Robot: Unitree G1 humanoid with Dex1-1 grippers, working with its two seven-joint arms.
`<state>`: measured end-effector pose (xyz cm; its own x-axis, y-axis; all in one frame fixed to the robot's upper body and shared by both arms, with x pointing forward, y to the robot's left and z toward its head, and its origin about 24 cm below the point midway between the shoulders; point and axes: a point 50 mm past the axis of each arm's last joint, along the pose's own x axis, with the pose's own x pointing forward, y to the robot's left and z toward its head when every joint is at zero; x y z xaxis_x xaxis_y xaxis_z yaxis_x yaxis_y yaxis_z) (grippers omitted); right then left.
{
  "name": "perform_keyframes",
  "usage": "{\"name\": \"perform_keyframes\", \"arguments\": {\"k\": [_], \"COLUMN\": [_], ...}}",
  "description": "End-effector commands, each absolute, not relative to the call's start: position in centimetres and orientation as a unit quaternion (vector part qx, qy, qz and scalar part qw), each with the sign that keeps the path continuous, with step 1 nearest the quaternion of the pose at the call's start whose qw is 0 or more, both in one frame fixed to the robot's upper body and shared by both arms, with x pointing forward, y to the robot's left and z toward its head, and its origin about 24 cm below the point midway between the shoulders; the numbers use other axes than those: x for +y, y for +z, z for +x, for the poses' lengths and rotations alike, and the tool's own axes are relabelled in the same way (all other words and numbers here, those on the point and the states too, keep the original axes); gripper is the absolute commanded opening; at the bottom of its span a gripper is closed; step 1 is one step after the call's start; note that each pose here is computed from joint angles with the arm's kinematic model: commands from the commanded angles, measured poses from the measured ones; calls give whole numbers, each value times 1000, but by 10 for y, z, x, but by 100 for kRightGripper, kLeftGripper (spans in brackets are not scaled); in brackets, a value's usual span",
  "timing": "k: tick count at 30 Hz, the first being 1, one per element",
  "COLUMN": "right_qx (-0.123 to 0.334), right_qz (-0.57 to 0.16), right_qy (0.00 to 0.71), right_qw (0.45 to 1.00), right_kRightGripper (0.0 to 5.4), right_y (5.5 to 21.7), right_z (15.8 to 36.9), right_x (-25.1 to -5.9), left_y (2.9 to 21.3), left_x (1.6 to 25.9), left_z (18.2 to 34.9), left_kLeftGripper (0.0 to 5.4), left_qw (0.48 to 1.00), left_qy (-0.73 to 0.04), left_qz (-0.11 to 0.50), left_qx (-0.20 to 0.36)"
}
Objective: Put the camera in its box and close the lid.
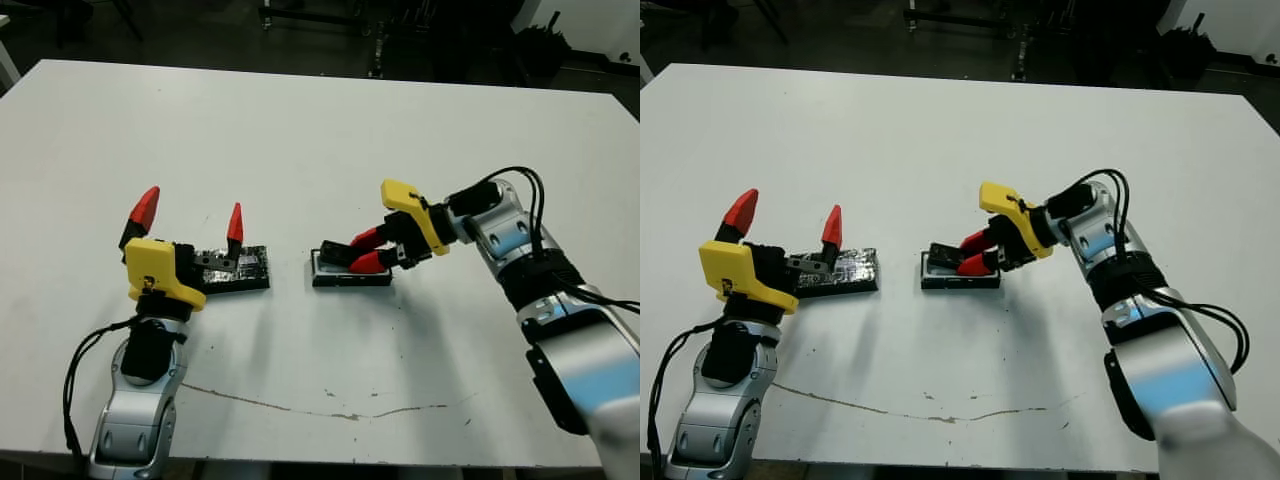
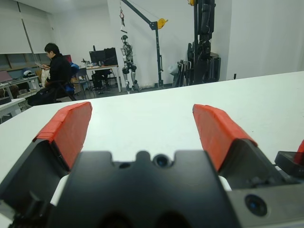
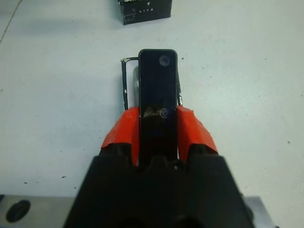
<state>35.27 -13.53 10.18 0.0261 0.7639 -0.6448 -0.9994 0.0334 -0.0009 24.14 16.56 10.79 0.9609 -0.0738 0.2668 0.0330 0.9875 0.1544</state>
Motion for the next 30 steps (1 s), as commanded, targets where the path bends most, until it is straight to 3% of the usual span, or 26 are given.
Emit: {"name": "perform_keyframes", "arguments": {"k": [1,14,23,30], "right_qx": [302,332,308,295], "right_qz": [-242,-245,-275,-269], "right_qy": [629,617,619,623], "right_qw": [674,670,668,672], "right_kRightGripper": [167,167,167,262], "right_y": [91,85,88,92], "right_z": [350,350,352,352], "right_x": [-161,-166,-163,-163], "left_y": [105,105,104,103], "left_x": [168,168,168,167], "left_z": [241,240,240,240], "left_kLeftGripper": [540,540,540,540], "left_qw": [988,987,989,988], "left_qy": [-24,-22,-24,-24], "left_qz": [83,88,80,86], "left_qx": [-130,-130,-124,-128]}}
